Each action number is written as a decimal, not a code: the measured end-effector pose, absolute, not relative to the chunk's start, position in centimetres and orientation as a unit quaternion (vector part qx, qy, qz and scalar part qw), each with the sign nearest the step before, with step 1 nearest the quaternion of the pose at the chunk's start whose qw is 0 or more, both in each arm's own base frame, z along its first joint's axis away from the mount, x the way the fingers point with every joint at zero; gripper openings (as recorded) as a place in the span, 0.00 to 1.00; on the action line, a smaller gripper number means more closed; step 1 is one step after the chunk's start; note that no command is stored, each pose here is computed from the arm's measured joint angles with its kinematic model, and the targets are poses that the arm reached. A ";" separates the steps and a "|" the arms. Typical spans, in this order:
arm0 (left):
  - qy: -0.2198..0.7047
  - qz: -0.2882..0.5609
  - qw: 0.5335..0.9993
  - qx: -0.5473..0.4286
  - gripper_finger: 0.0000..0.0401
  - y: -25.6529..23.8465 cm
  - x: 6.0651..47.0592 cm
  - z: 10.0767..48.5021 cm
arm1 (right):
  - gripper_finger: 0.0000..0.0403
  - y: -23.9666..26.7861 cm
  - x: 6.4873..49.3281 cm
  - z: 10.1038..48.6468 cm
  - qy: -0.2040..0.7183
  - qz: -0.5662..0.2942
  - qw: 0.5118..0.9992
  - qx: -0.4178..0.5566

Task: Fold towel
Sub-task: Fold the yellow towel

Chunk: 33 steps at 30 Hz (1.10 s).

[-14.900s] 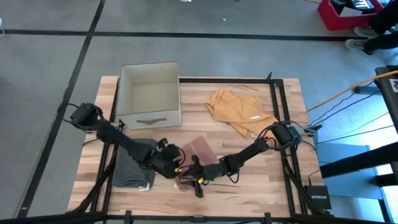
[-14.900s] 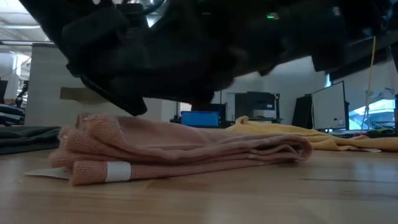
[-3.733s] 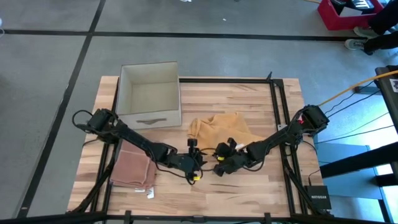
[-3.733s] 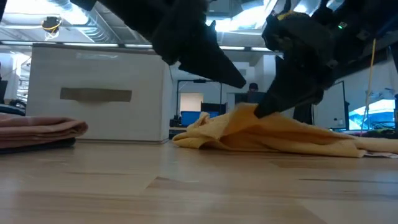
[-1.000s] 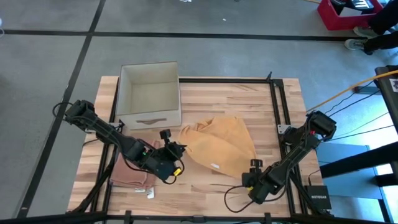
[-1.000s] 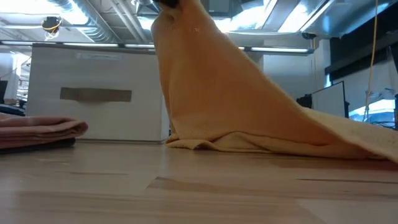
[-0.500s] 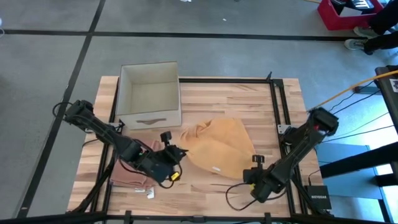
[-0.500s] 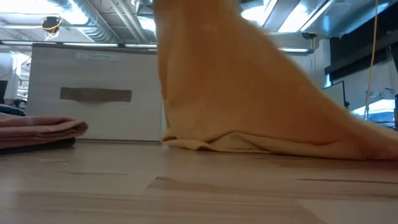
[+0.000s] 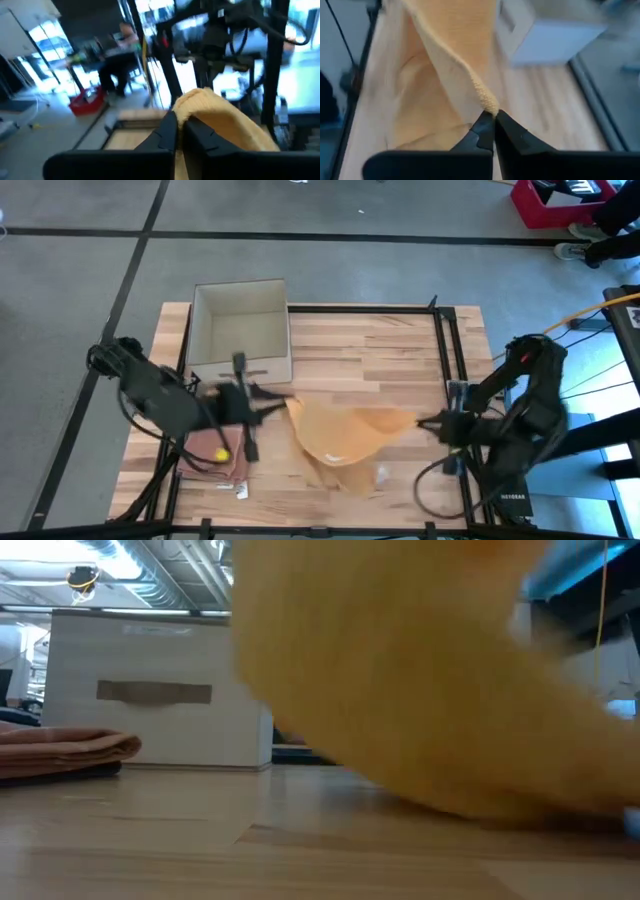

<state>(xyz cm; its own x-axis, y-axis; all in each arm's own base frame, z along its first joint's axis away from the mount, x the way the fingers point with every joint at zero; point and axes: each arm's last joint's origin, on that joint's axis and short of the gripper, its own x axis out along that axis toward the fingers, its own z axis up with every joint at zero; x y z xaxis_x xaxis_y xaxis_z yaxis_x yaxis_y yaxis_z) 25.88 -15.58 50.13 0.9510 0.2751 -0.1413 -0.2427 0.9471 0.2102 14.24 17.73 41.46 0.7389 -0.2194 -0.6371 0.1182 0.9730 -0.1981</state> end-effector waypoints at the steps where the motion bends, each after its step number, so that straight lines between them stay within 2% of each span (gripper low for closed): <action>1: 0.070 0.137 0.984 0.093 0.01 -15.2 25.4 51.2 | 0.01 17.3 14.0 42.7 0.332 -0.090 0.936 -0.077; 6: 0.035 0.194 0.975 0.100 0.02 -13.1 23.8 54.7 | 0.01 15.3 13.1 48.2 0.230 -0.104 0.964 -0.080; 9: 0.025 0.210 0.973 0.096 0.02 -12.0 23.4 55.6 | 0.01 13.7 12.7 50.4 0.199 -0.116 0.970 -0.076; 22: 0.027 0.251 0.964 0.080 0.03 -9.8 24.0 55.8 | 0.01 9.0 11.8 55.0 0.140 -0.184 0.969 -0.088; 33: 0.028 0.277 0.956 0.095 0.03 -8.5 24.0 56.2 | 0.01 8.7 11.8 58.5 0.063 -0.252 0.952 -0.160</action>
